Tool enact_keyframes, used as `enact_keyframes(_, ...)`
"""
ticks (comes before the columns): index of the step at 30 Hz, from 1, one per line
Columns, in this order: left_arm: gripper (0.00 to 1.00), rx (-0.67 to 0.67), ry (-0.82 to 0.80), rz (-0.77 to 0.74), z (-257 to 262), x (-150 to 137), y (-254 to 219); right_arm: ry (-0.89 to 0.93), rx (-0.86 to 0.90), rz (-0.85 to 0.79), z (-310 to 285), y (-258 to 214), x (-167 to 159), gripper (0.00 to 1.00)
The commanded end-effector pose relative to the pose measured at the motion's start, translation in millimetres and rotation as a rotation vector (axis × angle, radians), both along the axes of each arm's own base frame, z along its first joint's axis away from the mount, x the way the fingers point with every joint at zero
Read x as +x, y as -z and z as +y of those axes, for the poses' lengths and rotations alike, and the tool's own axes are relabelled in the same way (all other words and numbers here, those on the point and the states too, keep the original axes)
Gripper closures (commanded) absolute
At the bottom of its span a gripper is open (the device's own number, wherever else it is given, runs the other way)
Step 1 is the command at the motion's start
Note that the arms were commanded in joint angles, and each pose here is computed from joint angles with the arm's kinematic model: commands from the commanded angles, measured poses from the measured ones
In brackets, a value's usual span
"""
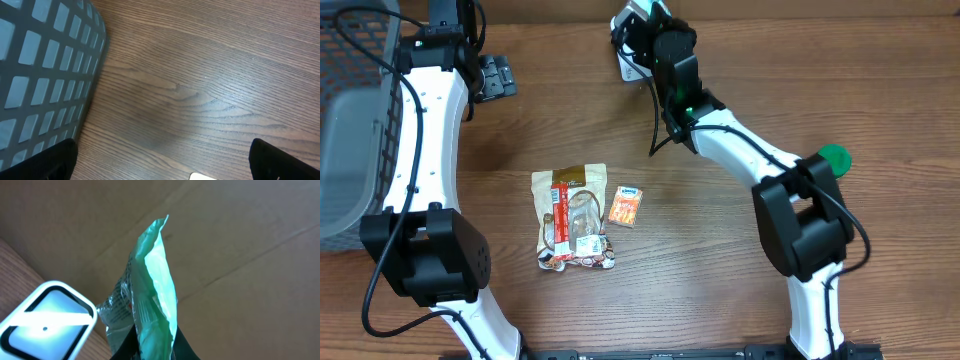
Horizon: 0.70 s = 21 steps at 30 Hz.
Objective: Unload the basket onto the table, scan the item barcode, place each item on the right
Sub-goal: 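Lift the wipes pack and carry it to the white scanner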
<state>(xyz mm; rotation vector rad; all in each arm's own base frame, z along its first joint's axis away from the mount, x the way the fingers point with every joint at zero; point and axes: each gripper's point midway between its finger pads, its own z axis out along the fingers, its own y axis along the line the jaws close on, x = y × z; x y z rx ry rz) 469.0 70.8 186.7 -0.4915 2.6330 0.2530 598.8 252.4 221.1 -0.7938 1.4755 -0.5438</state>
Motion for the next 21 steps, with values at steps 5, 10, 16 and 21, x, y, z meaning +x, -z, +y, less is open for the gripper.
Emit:
enact_keyframes(5, 0.00, 0.020, 0.014, 0.004, 1, 0, -1, 0.021, 0.036, -0.072, 7, 11, 9, 0.96)
enact_keyframes(10, 0.00, 0.020, 0.014, 0.004, 1, 0, -1, 0.008, 0.059, -0.110, 17, 12, 7, 0.96)
enact_keyframes(16, 0.00, 0.020, 0.014, 0.004, 1, 0, -1, 0.004, 0.051, -0.091, 18, 25, 9, 0.96)
enact_keyframes(21, 0.00, 0.020, 0.014, 0.003, 1, 1, -1, -0.003, 0.040, -0.071, 24, 42, 9, 0.96)
